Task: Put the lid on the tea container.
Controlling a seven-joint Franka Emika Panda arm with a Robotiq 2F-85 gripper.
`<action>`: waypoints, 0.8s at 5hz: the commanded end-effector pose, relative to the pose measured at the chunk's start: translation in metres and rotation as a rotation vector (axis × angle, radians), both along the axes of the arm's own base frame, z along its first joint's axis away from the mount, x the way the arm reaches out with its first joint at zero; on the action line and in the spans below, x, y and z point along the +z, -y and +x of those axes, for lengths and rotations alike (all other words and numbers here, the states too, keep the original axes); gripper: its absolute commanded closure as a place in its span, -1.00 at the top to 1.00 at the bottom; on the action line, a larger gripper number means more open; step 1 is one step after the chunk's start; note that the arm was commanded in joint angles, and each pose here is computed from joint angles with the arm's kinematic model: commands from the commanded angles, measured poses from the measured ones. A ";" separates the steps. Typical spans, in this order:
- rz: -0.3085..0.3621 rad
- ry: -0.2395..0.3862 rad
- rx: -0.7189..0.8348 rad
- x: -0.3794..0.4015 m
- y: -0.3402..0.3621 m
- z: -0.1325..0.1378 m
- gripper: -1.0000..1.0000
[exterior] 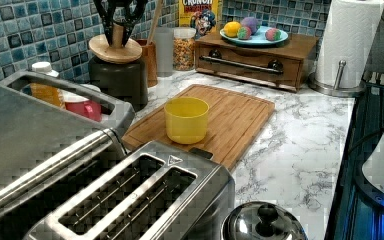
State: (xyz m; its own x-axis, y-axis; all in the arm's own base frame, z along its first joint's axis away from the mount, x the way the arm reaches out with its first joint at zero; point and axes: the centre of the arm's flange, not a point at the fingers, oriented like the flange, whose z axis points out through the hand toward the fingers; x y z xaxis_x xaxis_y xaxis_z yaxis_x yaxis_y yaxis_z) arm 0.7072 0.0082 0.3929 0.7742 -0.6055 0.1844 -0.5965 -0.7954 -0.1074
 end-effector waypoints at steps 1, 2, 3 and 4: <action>0.005 0.230 0.020 0.104 -0.014 0.029 -1.00; -0.021 0.195 0.022 0.093 -0.017 0.034 -1.00; -0.051 0.169 0.003 0.095 -0.013 0.040 -1.00; -0.036 0.138 -0.020 0.096 -0.005 0.042 -1.00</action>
